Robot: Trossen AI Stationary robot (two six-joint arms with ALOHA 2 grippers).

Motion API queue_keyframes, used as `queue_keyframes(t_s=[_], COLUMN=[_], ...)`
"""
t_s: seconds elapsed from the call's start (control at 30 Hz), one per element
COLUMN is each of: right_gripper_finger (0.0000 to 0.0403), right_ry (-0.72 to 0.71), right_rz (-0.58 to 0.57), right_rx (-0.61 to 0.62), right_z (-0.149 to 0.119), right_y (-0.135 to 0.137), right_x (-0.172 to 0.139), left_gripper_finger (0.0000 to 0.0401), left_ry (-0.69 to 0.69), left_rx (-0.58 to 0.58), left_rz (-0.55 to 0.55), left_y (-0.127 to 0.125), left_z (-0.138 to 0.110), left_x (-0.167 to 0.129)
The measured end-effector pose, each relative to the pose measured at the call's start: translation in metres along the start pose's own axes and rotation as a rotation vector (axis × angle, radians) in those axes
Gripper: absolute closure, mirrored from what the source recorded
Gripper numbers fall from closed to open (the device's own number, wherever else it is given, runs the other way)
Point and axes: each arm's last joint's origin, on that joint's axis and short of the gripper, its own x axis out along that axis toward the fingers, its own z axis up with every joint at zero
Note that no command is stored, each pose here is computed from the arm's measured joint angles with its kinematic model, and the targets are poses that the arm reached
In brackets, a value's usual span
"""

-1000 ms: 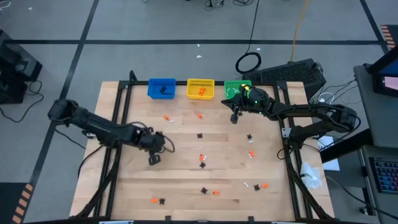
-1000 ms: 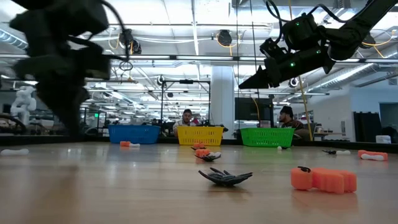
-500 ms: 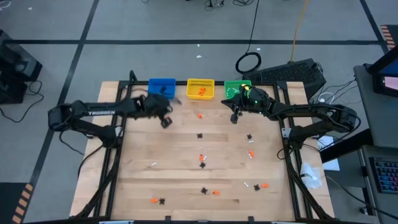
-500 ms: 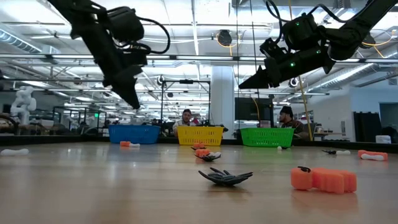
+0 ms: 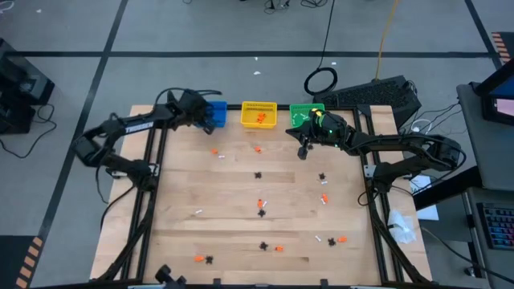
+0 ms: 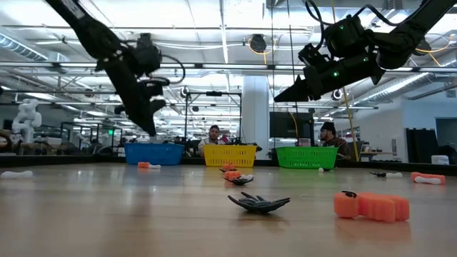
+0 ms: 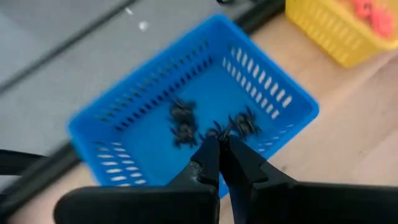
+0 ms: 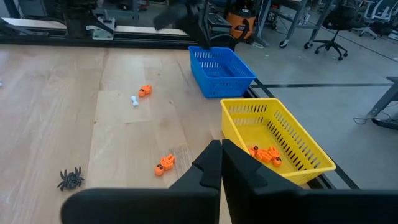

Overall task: Sort Halloween decoration
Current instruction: Put the black spider toy into the blue bin

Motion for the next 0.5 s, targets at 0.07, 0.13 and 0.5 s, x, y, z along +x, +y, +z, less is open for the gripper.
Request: queue_keyframes(t_s=[0.07, 0.13, 0.5], right_gripper_finger=[0.0403, 0.0403, 0.0403], right_ry=[0.000, 0.000, 0.000], right_rz=[-0.002, -0.002, -0.003], right_rx=[0.000, -0.001, -0.008], right_z=[0.000, 0.000, 0.000], right_y=[0.000, 0.000, 0.000], right_x=[0.000, 0.000, 0.000], left_gripper_finger=[0.0395, 0.0395, 0.0383], left_ry=[0.009, 0.017, 0.043], left_rx=[-0.002, -0.002, -0.010], left_rz=[0.003, 0.012, 0.021], left_y=[0.003, 0.006, 0.008], left_z=[-0.001, -0.002, -0.008], left_x=[0.012, 0.023, 0.048])
